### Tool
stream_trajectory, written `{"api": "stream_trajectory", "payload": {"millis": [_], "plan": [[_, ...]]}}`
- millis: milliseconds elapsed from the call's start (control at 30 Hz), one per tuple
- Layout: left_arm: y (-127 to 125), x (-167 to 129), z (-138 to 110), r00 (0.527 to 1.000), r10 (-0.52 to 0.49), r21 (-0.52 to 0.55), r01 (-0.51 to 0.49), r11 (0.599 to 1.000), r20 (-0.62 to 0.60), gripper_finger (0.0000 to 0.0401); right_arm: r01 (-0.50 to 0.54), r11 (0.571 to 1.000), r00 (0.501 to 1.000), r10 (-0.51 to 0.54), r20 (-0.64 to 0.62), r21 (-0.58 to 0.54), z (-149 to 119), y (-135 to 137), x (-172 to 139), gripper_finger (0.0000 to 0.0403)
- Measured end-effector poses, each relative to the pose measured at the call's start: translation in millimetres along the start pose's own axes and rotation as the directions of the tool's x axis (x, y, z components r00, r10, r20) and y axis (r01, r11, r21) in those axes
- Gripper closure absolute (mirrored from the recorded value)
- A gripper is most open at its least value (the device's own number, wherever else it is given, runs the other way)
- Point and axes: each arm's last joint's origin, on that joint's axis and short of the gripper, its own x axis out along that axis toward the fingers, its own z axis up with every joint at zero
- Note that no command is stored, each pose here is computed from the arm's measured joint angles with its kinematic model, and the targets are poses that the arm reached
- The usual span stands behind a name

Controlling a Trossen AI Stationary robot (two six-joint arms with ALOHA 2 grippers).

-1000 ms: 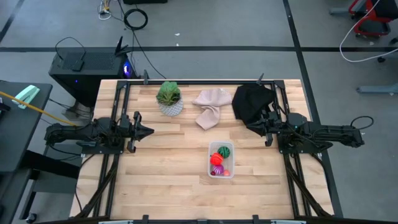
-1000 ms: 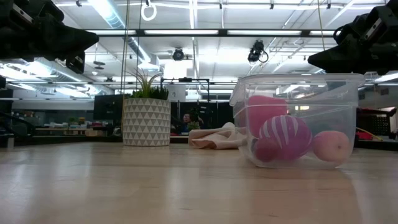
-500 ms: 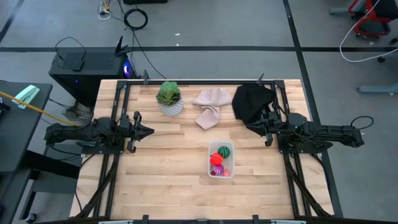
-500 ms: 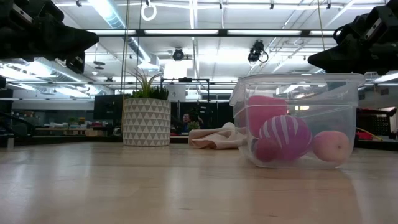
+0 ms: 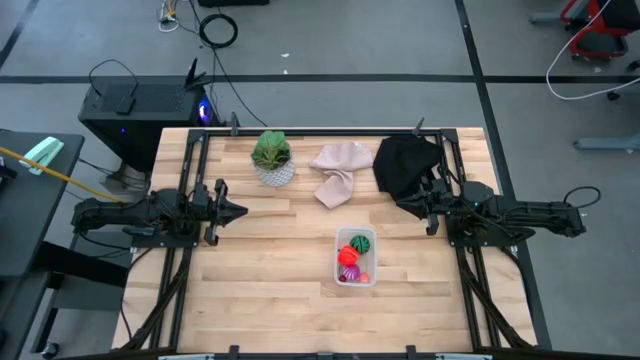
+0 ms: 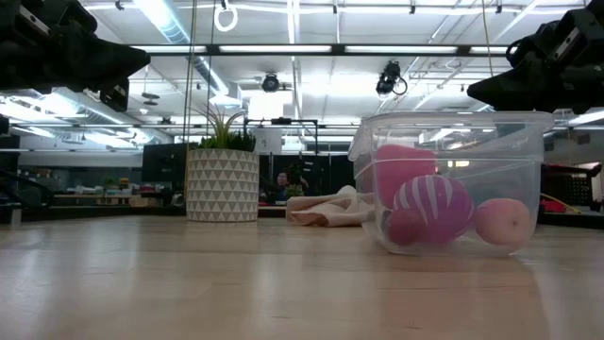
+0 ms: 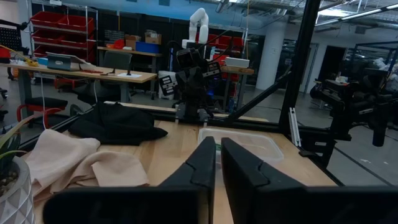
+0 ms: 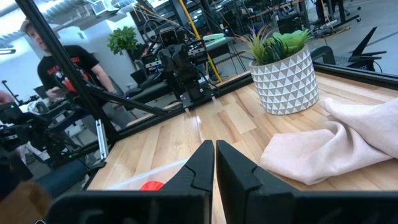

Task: Pick and placing Produce into tupperware
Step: Return to Home Position

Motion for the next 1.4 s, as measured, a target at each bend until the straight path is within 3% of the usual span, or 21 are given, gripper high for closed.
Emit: {"api": "stream_trajectory", "payload": {"millis": [1400], "plan": [[0.0, 0.0, 0.0, 1.000, 0.000, 0.000, 0.000, 1.000, 0.000, 0.0372, 0.000, 1.000, 1.000, 0.000, 0.000, 0.000, 0.0, 0.0, 0.0, 0.0380]]}}
